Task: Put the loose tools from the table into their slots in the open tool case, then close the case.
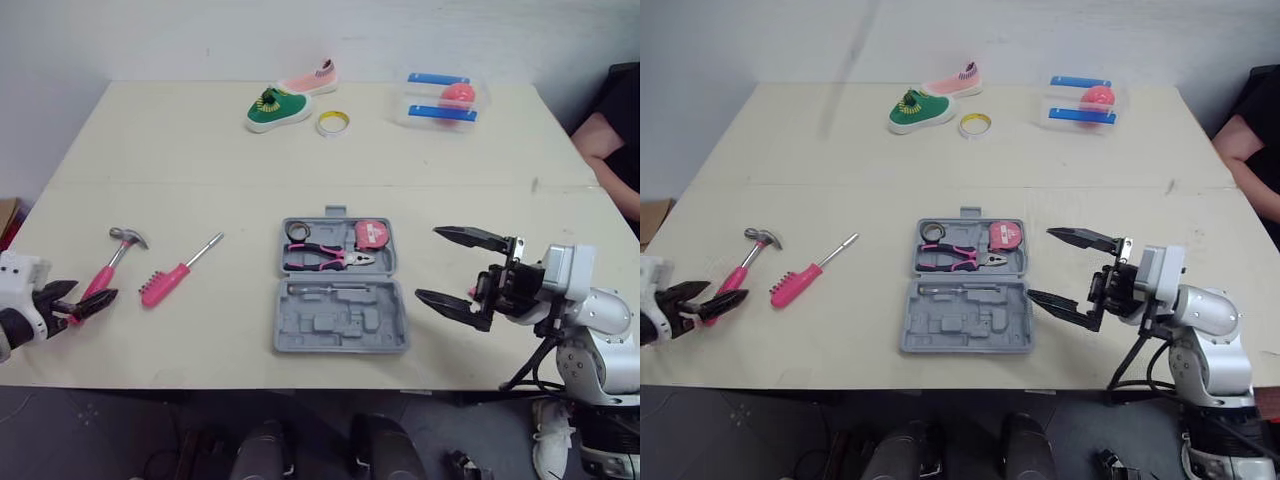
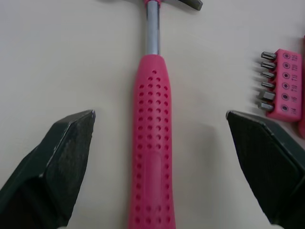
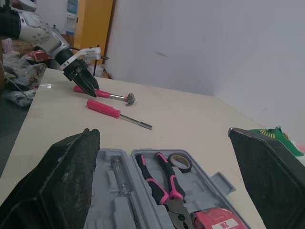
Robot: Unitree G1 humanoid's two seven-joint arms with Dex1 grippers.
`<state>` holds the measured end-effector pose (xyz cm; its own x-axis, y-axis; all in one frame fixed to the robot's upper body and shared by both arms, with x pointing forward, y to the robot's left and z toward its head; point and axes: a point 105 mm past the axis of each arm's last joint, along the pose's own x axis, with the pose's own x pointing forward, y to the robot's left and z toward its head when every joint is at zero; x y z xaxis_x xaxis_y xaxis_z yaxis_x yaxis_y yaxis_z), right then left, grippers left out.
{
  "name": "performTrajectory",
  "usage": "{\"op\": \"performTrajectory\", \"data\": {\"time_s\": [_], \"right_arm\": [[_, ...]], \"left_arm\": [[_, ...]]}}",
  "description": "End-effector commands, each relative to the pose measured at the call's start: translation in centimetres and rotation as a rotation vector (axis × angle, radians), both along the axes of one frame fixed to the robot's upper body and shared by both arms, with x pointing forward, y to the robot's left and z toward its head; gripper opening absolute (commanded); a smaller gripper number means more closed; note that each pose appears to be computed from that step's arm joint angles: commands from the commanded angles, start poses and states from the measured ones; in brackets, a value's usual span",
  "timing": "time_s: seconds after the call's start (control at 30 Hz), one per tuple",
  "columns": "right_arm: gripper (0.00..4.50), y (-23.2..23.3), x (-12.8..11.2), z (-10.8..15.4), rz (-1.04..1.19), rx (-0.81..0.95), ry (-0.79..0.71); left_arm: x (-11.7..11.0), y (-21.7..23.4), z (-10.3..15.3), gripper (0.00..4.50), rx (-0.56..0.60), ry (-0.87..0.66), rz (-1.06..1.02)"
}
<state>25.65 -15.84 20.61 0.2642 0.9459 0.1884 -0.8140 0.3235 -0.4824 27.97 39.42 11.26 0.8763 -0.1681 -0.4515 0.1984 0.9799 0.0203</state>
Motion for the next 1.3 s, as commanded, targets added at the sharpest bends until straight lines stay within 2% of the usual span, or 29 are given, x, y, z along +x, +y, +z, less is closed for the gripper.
{"op": "performTrajectory", "data": {"time_s": [0.03,0.13,0.27,0.3,0.33,0.4,0.53,0.73,0.8,0.93,1.0,1.1,1.13,1.23,1.3], "right_arm": [[4.5,0.5,-0.6,1.3,0.015,0.003,-0.036],[4.5,1.0,-0.8,1.7,0.036,0.006,-0.029],[4.5,1.9,-1.1,2.0,0.077,-0.003,-0.018],[4.5,2.0,-1.2,1.9,0.086,-0.009,-0.012],[4.5,2.0,-1.2,1.8,0.092,-0.02,-0.009],[4.5,1.9,-1.1,1.6,0.087,-0.04,-0.004],[4.5,1.6,-1.1,1.4,0.084,-0.057,0.013],[4.5,0.8,-1.3,1.3,0.065,-0.076,0.054],[4.5,0.4,-1.3,1.3,0.049,-0.092,0.061],[4.5,-1.3,-1.3,0.4,0.0,-0.177,0.047],[4.5,-1.8,-1.0,0.3,-0.023,-0.179,0.046],[4.5,-2.9,-0.6,0.0,-0.076,-0.194,0.062],[4.5,-3.5,-0.5,-0.3,-0.098,-0.215,0.078],[4.5,-5.4,-0.1,-0.6,-0.157,-0.258,0.1],[4.5,-5.9,0.0,-0.5,-0.176,-0.261,0.117]], "left_arm": [[-0.3,0.1,-0.7,4.21,-0.01,0.051,0.003],[-0.3,0.4,-1.1,3.27,-0.017,0.041,0.038],[-0.7,0.9,-2.0,1.32,0.006,0.082,0.055],[-0.7,0.9,-2.1,0.68,0.009,0.083,0.054],[-0.7,0.8,-2.1,0.54,-0.003,0.075,0.053],[-0.1,0.6,-0.7,0.53,-0.01,-0.008,0.043],[0.8,0.4,4.7,0.53,0.032,-0.253,0.01],[0.5,-5.3,11.6,0.53,0.166,-0.436,-0.324],[0.2,-8.0,12.9,0.53,0.181,-0.468,-0.454],[-0.1,-14.9,12.6,0.53,0.187,-0.444,-0.76],[0.0,-16.7,12.3,0.53,0.177,-0.43,-0.829],[-0.1,-22.9,10.8,0.53,0.145,-0.389,-1.055],[-0.4,-24.7,10.0,0.53,0.19,-0.348,-1.156],[0.8,-27.2,9.6,0.53,0.229,-0.321,-1.221],[1.0,-29.0,9.5,0.53,0.204,-0.291,-1.267]]}}
